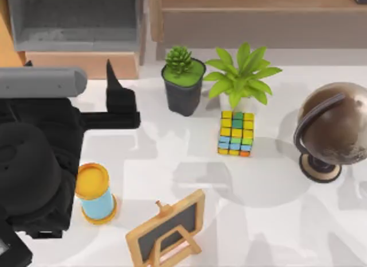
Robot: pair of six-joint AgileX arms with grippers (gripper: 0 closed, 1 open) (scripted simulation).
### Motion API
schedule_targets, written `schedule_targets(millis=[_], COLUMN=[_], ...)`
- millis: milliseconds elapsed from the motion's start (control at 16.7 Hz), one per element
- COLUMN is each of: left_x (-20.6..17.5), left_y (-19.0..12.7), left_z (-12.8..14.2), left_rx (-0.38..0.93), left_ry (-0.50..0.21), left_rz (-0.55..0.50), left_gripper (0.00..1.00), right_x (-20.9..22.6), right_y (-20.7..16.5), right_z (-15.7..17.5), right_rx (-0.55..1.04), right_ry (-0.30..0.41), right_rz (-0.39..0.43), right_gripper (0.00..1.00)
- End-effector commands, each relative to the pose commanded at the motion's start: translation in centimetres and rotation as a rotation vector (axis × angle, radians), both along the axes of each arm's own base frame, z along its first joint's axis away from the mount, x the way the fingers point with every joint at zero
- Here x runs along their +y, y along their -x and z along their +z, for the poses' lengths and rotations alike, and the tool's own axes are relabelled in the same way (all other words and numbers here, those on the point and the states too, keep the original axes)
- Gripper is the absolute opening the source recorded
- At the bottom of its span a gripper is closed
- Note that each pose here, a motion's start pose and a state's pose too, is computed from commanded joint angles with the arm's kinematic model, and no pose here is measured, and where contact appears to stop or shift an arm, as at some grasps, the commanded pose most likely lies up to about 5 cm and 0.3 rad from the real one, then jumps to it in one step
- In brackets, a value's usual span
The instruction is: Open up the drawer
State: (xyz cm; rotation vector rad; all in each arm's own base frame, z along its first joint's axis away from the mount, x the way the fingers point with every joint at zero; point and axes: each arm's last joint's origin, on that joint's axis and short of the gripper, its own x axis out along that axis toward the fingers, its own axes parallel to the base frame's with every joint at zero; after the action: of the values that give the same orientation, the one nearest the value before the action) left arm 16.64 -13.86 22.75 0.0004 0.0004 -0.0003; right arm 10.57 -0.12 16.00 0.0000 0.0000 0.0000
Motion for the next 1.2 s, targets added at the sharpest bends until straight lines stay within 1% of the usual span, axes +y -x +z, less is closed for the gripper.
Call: schedule_targets(millis=[360,480,600,660,780,900,1020,1200], left_x=[0.0,0.1,0.6,1.1,3.1,6.5,11.0,18.7], left_y=[-0.3,-1.8,-4.5,-6.2,-10.4,-14.8,-18.6,-22.3], left_z=[0.0,0.4,0.6,0.5,0.0,-1.1,-3.0,-6.3], left_rx=[0.0,-0.008,-0.015,-0.015,-0.006,0.013,0.04,0.066], left_ry=[-0.012,-0.058,-0.149,-0.213,-0.376,-0.578,-0.8,-1.116], left_rz=[0.003,0.008,0.021,0.033,0.063,0.089,0.103,0.094], left_gripper=[1.0,1.0,1.0,1.0,1.0,1.0,1.0,1.0], right_x=[0.0,0.0,0.0,0.0,0.0,0.0,0.0,0.0], right_y=[0.0,0.0,0.0,0.0,0.0,0.0,0.0,0.0], right_z=[0.0,0.0,0.0,0.0,0.0,0.0,0.0,0.0], right_rx=[0.0,0.0,0.0,0.0,0.0,0.0,0.0,0.0], right_ry=[0.0,0.0,0.0,0.0,0.0,0.0,0.0,0.0], right_rz=[0.0,0.0,0.0,0.0,0.0,0.0,0.0,0.0], right_gripper=[1.0,1.0,1.0,1.0,1.0,1.0,1.0,1.0])
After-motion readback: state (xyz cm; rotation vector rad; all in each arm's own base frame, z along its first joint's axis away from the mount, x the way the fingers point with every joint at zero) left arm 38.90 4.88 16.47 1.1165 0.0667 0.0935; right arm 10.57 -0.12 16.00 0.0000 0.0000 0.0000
